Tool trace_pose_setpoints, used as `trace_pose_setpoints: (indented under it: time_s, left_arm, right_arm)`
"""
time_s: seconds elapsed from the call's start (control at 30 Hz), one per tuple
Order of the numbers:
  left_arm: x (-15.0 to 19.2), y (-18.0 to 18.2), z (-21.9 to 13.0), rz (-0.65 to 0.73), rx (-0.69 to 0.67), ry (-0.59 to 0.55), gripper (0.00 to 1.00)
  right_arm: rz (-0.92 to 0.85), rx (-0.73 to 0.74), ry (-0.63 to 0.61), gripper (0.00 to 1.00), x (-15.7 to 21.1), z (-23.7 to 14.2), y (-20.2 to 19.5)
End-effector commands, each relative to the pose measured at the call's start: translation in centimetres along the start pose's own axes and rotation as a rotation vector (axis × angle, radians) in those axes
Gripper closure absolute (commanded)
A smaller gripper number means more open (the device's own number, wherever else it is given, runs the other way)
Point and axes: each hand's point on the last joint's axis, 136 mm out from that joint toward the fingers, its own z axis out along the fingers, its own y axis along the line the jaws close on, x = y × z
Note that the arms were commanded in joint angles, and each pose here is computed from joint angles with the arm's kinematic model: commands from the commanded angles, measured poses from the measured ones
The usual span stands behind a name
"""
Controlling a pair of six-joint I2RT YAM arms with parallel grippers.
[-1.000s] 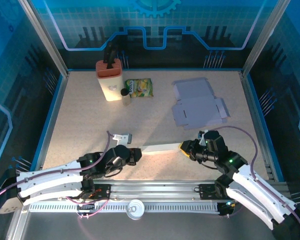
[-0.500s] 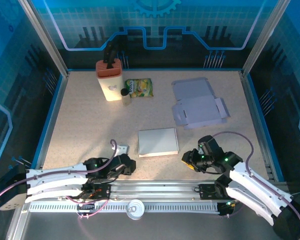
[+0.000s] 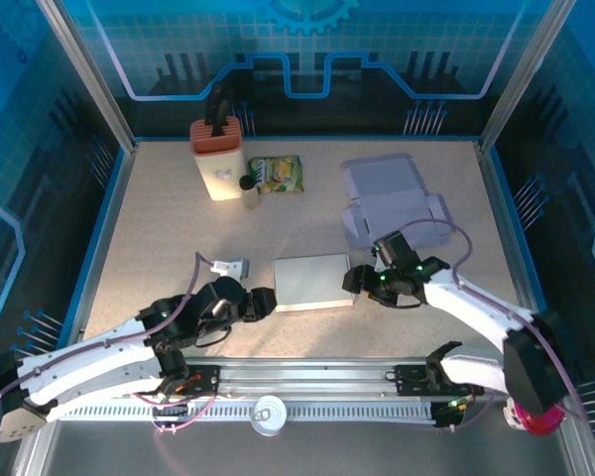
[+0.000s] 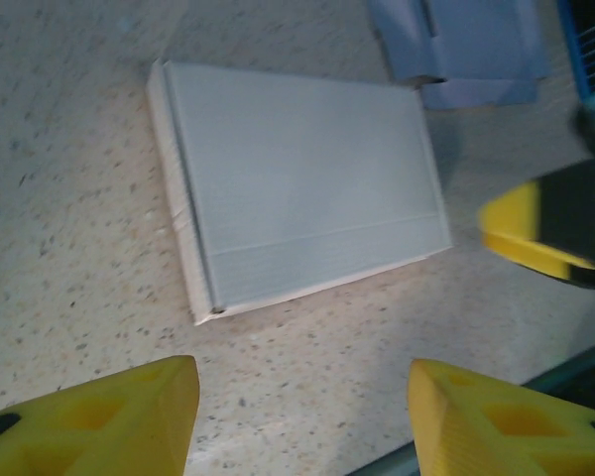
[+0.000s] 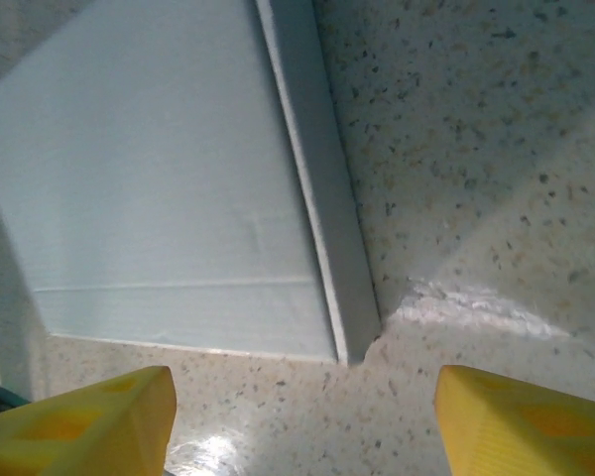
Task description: Fold the paper box
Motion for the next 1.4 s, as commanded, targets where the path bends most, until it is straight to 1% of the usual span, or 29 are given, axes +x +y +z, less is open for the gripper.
trace_pose_setpoints:
  time_s: [0.0, 0.17, 0.27, 0.4, 0.43, 0.63, 0.77, 0.87, 0.93, 1.0, 1.07, 1.13, 1.2, 1.27, 1.33, 1.37]
  left_arm:
    - [-0.2, -0.8, -1.5, 0.053, 0.024, 0.038, 0.41]
    - [-0.8, -0.9, -2.8, 0.045, 0.047, 0.015, 0.41]
    - [-1.0, -0.5, -3.4, 0.049, 0.031, 0.009, 0.42]
    - [-1.2, 0.2, -4.2, 0.048, 0.016, -0.013, 0.45]
    - [-1.3, 0.3, -4.4, 0.046, 0.015, -0.02, 0.46]
    - [-2.3, 1.5, -6.8, 0.042, 0.018, -0.097, 0.47]
    - [-3.3, 1.7, -8.8, 0.053, 0.028, -0.15, 0.48]
    - [-3.6, 1.9, -9.5, 0.053, 0.033, -0.169, 0.48]
    - [-3.6, 1.9, -9.5, 0.054, 0.032, -0.167, 0.48]
    - [-3.5, 1.7, -9.4, 0.055, 0.039, -0.161, 0.48]
    - [-3.4, 1.4, -9.2, 0.055, 0.054, -0.155, 0.47]
    - [-3.2, 0.9, -8.7, 0.056, 0.077, -0.145, 0.46]
    - [-2.9, 0.1, -7.8, 0.059, 0.104, -0.125, 0.44]
    - [-2.5, -0.9, -6.6, 0.056, 0.13, -0.099, 0.44]
    - [-2.1, -2.2, -5.2, 0.046, 0.167, -0.07, 0.44]
    - [-1.9, -2.8, -4.4, 0.038, 0.185, -0.054, 0.44]
  right_arm:
    - [-0.082, -0.015, 0.03, 0.32, -0.9, 1.0, 1.4]
    - [-0.107, -0.023, 0.083, 0.37, -0.7, 3.0, 2.7]
    - [-0.133, -0.022, 0.11, 0.45, -0.2, 4.4, 4.3]
    - [-0.148, -0.023, 0.131, 0.51, 0.3, 7.0, 7.0]
    - [-0.159, -0.045, 0.117, 0.52, -0.3, 7.3, 8.9]
    - [-0.171, -0.114, 0.117, 0.57, -0.1, 12.5, 16.7]
    - [-0.226, -0.137, 0.096, 0.58, -0.2, 15.8, 22.0]
    - [-0.259, -0.14, 0.089, 0.59, -0.8, 18.0, 24.6]
    - [-0.281, -0.135, 0.083, 0.59, -1.2, 18.6, 25.6]
    - [-0.311, -0.149, 0.06, 0.56, -1.8, 18.1, 26.5]
    - [-0.352, -0.153, 0.022, 0.5, -2.2, 16.1, 27.0]
    - [-0.387, -0.163, -0.028, 0.44, -2.9, 13.0, 27.1]
    - [-0.402, -0.192, -0.083, 0.4, -3.9, 8.7, 26.7]
    - [-0.385, -0.194, -0.127, 0.38, -5.5, 5.2, 24.7]
    - [-0.328, -0.187, -0.161, 0.38, -7.8, 2.4, 21.2]
    - [-0.284, -0.173, -0.187, 0.39, -9.5, 1.0, 18.7]
